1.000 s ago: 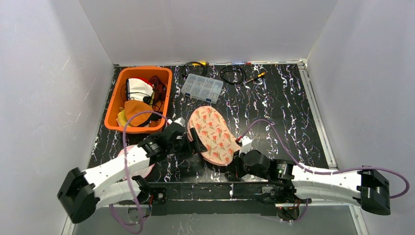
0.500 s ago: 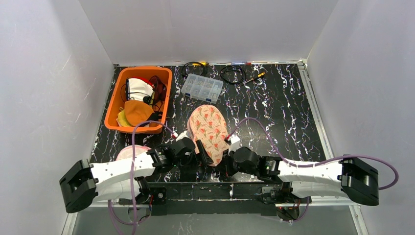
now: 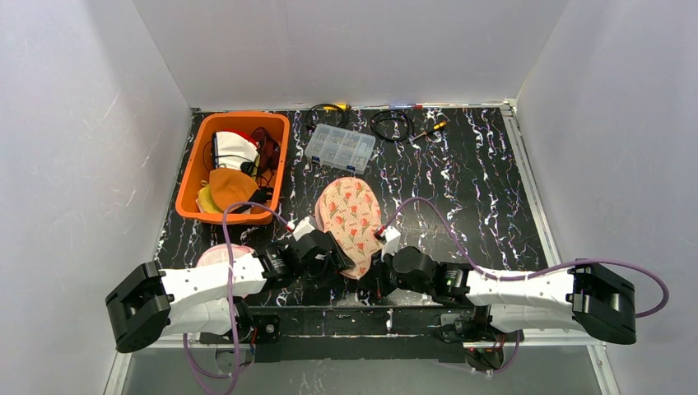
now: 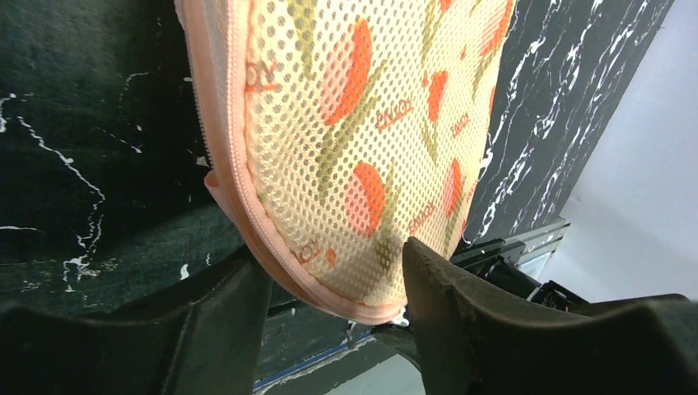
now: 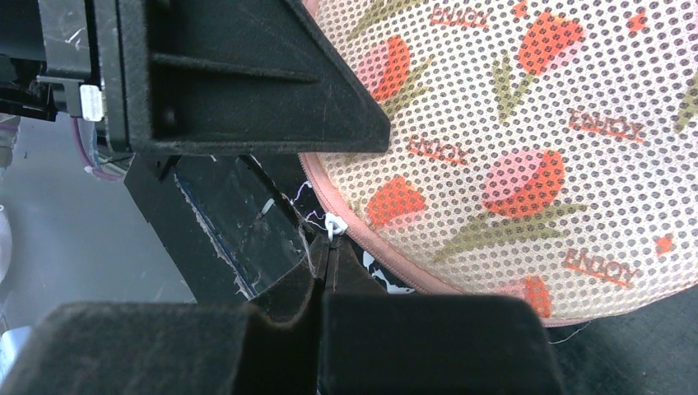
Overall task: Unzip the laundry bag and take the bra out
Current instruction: Unzip the laundry bag at the center of the board.
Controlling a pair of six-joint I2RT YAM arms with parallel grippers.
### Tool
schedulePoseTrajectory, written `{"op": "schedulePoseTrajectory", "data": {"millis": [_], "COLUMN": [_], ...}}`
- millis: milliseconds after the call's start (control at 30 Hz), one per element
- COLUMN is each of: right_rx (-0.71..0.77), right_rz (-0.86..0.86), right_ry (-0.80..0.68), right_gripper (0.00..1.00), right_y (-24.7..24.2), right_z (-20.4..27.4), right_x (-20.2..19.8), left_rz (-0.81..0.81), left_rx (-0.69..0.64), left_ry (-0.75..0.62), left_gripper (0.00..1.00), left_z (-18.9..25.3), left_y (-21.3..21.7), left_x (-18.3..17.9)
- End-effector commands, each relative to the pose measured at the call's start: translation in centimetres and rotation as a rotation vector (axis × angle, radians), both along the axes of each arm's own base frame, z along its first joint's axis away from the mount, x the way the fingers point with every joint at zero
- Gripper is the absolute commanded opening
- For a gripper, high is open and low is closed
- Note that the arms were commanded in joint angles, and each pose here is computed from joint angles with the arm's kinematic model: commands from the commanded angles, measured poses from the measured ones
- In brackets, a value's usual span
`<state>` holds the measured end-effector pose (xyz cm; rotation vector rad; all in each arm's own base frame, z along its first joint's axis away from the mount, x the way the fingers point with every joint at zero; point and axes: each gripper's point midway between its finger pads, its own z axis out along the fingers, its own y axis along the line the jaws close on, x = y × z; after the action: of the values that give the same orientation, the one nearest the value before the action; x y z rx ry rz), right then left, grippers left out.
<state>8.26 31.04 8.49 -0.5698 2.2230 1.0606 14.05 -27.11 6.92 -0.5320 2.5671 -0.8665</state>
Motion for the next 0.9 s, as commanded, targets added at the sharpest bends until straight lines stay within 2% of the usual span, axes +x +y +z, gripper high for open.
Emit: {"op": "schedulePoseTrajectory", "data": {"millis": [0, 167, 367, 867], "right_rx": [0.078, 0.064, 0.044, -0.086], "right_rz": [0.032, 0.019, -0.001, -0.123], "right_ry": [-0.038, -0.046, -0.055, -0.078], "right_gripper": [0.01, 0.01, 0.01, 0.01], "right_y": [1.7, 1.2, 0.2, -5.8], "right_z": [2.7, 2.7, 2.7, 0.4], "right_x": [0.1, 0.2, 0.4, 1.0], "left_rz": [0.058, 0.081, 0.094, 0.048], "left_rx": [0.054, 0.077, 0.09, 0.052], "left_ry": [-0.027, -0.036, -0.037, -0.007], "left_gripper": [0.51, 0.3, 0.01, 0.0], "left_z": [0.2, 0.3, 0.3, -0.2], "left_y": [1.2, 1.8, 2.4, 3.2], "left_x": [0.8, 1.2, 1.5, 2.2]}}
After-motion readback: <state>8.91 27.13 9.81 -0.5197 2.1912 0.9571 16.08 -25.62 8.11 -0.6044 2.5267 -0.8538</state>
